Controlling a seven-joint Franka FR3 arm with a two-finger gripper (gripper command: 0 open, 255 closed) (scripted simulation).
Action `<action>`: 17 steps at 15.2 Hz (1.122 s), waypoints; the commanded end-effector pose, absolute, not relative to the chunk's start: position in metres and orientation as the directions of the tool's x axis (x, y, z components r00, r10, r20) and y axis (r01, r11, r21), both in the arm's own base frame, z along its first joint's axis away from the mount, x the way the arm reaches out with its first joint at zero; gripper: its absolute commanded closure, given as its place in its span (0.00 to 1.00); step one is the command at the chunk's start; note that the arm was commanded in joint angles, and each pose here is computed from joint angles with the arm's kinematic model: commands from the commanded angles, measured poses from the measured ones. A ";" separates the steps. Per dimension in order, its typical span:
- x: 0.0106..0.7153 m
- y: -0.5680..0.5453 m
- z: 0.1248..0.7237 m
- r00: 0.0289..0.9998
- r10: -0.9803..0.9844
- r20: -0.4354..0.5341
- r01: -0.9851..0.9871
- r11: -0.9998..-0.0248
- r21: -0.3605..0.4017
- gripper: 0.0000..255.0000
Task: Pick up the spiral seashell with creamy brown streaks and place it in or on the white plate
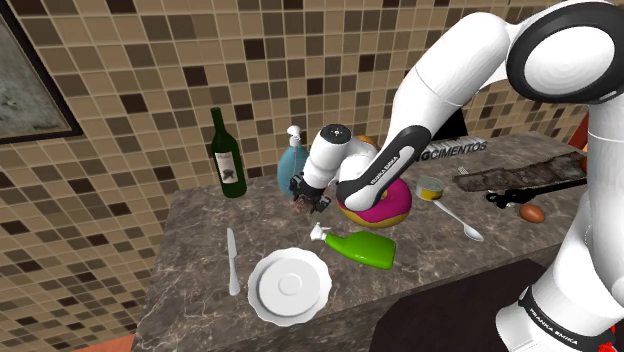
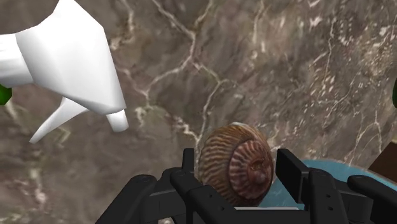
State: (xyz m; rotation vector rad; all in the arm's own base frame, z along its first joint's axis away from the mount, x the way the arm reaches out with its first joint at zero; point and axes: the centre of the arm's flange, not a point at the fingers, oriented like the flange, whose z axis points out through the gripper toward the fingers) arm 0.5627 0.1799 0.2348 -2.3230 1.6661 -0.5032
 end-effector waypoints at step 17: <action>0.561 0.182 0.319 0.295 -0.946 0.138 -0.866 -0.325 -0.380 1.00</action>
